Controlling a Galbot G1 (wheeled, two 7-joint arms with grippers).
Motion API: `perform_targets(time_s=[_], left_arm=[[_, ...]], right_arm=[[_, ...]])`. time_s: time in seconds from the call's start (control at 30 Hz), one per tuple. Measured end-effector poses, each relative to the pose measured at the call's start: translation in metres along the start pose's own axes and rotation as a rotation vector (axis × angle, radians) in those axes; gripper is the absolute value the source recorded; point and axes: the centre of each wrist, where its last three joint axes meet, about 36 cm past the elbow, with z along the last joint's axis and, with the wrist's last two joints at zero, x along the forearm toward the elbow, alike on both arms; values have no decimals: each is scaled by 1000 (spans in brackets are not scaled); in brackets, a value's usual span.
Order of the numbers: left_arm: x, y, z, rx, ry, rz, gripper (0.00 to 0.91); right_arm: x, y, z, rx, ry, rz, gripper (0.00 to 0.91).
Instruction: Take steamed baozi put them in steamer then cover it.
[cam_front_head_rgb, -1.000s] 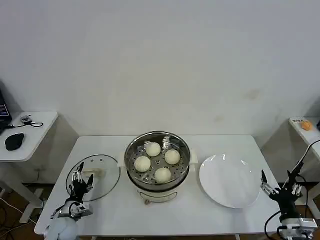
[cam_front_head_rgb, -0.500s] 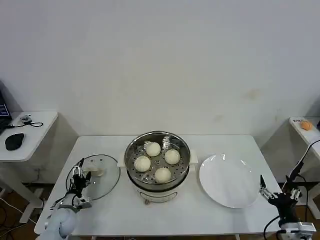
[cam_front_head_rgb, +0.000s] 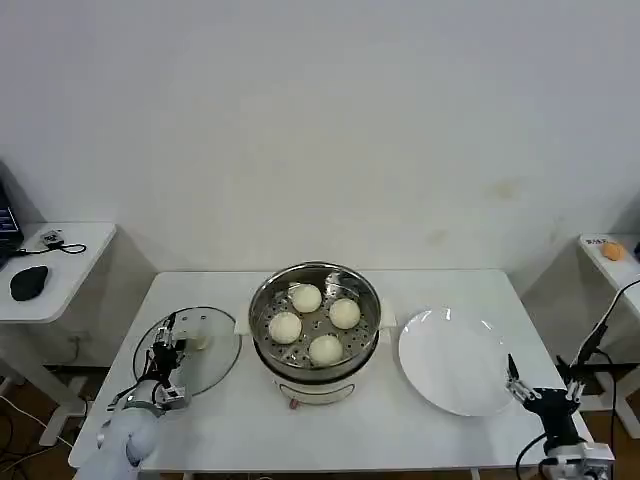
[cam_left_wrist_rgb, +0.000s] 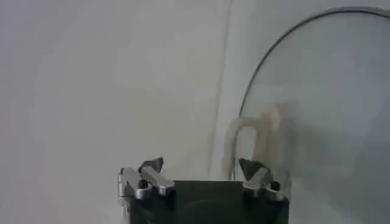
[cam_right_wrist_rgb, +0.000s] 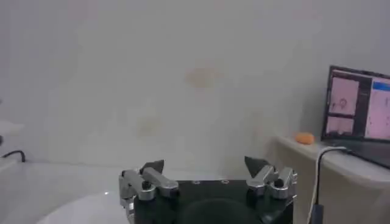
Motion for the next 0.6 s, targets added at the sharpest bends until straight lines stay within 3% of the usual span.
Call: perform_targets(time_s=[0.6], left_arm=[[-1,-2,-6,10,-28,-6,0]], right_arm=[[-3,19,9,-5,24,-34,907]])
